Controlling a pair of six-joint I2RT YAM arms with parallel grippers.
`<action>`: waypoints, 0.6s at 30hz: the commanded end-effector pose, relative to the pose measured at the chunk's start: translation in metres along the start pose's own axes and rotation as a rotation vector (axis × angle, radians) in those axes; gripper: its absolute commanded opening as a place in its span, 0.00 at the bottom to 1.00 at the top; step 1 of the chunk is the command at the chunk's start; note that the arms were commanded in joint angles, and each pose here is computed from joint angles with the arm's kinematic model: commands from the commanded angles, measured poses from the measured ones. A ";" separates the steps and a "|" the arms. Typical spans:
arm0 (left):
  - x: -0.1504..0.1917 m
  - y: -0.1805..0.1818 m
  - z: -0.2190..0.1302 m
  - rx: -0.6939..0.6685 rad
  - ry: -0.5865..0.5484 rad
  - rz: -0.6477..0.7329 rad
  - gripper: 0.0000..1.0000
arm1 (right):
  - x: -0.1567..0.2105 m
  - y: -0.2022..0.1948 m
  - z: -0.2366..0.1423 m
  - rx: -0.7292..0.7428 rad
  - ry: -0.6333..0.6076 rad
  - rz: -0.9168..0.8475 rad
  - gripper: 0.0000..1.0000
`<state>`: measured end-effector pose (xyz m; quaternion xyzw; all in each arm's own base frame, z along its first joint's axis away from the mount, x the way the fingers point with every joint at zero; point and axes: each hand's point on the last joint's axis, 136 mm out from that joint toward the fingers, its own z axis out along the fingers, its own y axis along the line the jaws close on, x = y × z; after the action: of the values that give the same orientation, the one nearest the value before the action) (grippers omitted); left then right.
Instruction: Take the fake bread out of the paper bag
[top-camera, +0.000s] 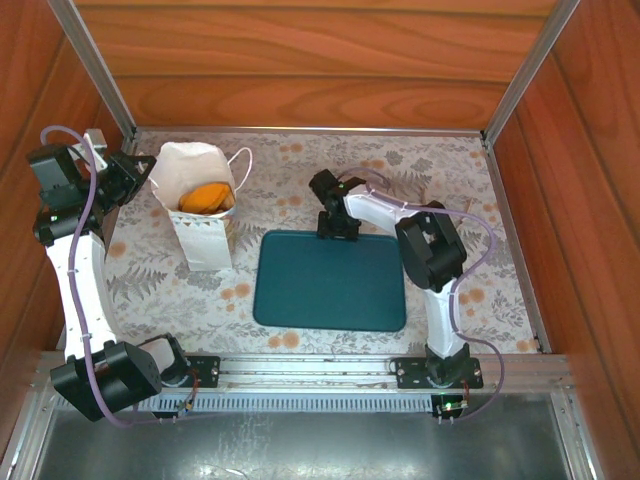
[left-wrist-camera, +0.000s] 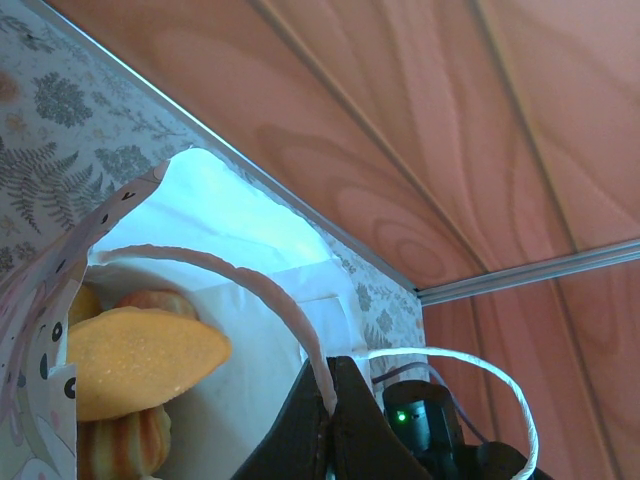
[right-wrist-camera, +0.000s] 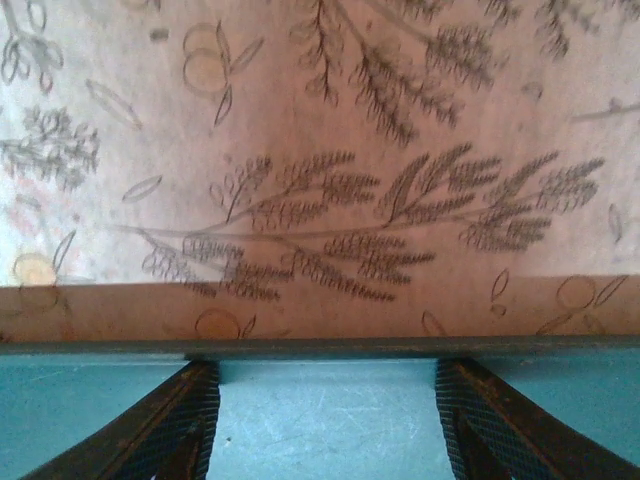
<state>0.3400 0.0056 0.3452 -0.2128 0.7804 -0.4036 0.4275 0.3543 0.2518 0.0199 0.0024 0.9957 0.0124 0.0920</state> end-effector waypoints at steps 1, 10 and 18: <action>-0.003 -0.014 -0.010 0.017 -0.019 0.019 0.00 | -0.017 -0.020 0.005 0.120 -0.043 -0.029 0.63; -0.002 -0.018 -0.010 0.034 -0.009 0.023 0.00 | -0.069 -0.034 0.016 0.131 -0.082 -0.049 0.63; -0.001 -0.018 -0.009 0.040 0.000 0.020 0.00 | -0.114 -0.022 0.025 0.068 -0.128 -0.253 0.59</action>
<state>0.3392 0.0038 0.3461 -0.2107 0.7797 -0.4086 0.4252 0.4595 0.2310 0.0232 -0.0557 0.9856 -0.0238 0.1577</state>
